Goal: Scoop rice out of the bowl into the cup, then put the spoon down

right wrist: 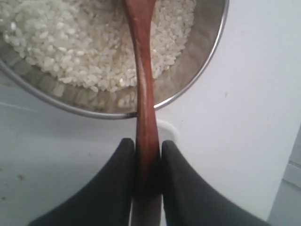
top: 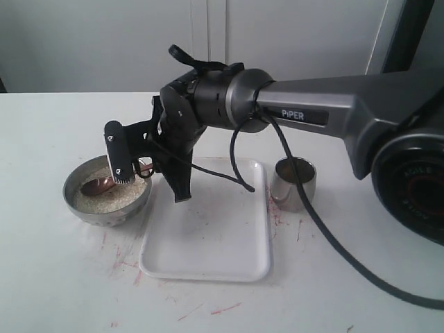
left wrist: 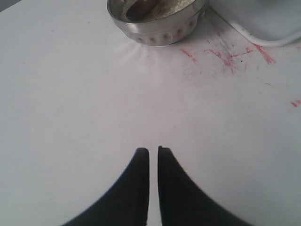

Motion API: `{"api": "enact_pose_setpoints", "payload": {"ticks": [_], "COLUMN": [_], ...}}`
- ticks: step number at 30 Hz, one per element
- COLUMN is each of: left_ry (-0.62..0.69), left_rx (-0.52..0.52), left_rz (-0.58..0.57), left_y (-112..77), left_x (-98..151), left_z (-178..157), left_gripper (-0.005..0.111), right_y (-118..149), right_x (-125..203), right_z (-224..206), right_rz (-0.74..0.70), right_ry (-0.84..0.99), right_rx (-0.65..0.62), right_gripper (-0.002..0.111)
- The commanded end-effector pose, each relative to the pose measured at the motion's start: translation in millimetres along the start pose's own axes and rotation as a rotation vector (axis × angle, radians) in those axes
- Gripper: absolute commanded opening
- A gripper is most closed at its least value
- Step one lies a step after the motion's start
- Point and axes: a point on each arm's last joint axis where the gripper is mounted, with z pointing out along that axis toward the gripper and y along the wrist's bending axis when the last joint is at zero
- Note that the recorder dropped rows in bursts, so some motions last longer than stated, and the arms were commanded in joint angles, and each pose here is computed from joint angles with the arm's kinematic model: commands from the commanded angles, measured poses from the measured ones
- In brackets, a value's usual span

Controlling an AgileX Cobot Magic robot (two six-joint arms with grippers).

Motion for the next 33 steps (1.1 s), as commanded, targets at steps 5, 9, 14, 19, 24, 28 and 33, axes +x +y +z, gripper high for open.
{"api": "enact_pose_setpoints", "payload": {"ticks": [5,9,14,19,24,28,33], "left_ry": [0.045,0.045,0.045,0.045,0.045,0.045,0.045], "left_rx": [0.018,0.018,0.018,0.018,0.018,0.018,0.018], "left_rz": [-0.004,-0.004,-0.004,-0.004,-0.004,-0.004,-0.004], "left_y": [-1.9,-1.9,-1.9,-1.9,-1.9,-1.9,-1.9], "left_x": [6.3,6.3,6.3,6.3,6.3,6.3,6.3], "left_z": [0.7,0.7,0.7,0.7,0.7,0.7,0.7], "left_gripper": [0.014,0.014,0.014,0.014,0.014,0.014,0.014], "right_y": [-0.7,1.2,-2.3,-5.5,-8.7,-9.1,-8.0], "right_x": [-23.3,-28.6,-26.3,-21.6,-19.9,-23.2,-28.4], "right_z": [-24.4,-30.4,-37.6,-46.3,-56.4,-63.1,-65.6], "right_rz": [-0.151,-0.225,-0.216,-0.202,-0.201,-0.217,-0.258], "right_ry": [0.07,0.147,0.226,0.279,0.297,0.302,0.319], "right_rx": [0.066,0.083,0.124,0.134,0.142,0.149,0.163], "right_gripper": [0.0,0.0,0.0,0.0,0.0,0.0,0.0]}}
